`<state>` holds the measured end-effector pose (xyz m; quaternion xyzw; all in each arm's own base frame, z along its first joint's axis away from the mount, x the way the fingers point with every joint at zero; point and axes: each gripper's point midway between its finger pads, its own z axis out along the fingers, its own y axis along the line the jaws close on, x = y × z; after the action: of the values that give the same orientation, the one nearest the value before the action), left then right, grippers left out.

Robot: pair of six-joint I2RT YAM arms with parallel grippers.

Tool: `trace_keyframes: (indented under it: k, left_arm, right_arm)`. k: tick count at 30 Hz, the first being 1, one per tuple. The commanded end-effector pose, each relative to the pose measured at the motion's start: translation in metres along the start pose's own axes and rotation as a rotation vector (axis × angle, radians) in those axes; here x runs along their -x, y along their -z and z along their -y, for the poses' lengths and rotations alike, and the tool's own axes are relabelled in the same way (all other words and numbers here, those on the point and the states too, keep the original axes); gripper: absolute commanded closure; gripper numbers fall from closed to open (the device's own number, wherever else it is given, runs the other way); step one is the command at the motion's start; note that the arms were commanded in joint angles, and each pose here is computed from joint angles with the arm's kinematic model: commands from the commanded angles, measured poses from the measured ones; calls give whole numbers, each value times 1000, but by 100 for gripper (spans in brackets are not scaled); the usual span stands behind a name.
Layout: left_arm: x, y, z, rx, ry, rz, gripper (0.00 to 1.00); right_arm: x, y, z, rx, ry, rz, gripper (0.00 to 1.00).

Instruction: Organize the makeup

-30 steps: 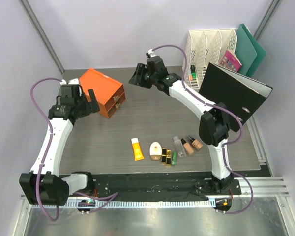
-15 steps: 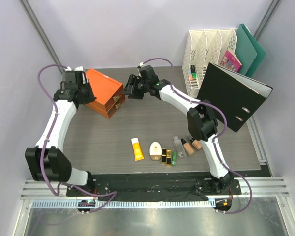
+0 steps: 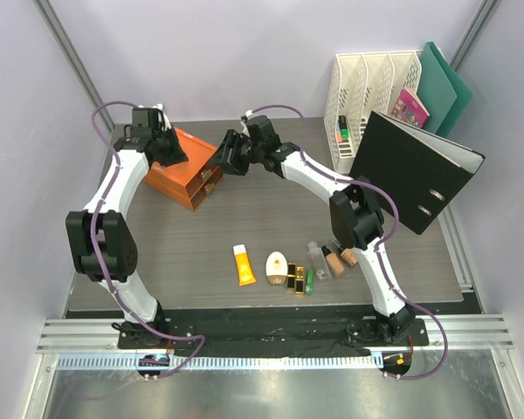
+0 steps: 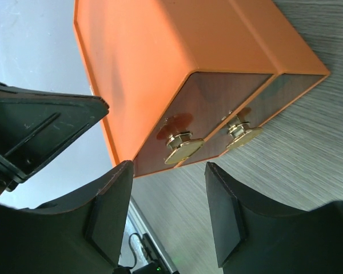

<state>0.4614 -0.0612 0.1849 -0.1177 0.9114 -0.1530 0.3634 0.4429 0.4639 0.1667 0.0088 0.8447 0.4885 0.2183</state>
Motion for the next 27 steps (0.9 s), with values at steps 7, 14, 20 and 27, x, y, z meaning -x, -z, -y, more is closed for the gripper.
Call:
trace_keyframes:
  k: [7, 14, 20, 27]
  left_arm:
    - [-11, -33, 8, -101, 52, -50, 100]
    - [-24, -40, 0, -89, 66, -89, 100]
    - [-27, -43, -2, -84, 61, -101, 100]
    - [-28, -44, -6, -64, 60, -117, 100]
  right_arm:
    - [-8, -15, -9, 78, -74, -30, 41]
    - [-14, -21, 0, 60, -85, -36, 41]
    - [-18, -29, 2, 46, -94, -57, 44]
    - [-30, -37, 26, -137, -68, -76, 67]
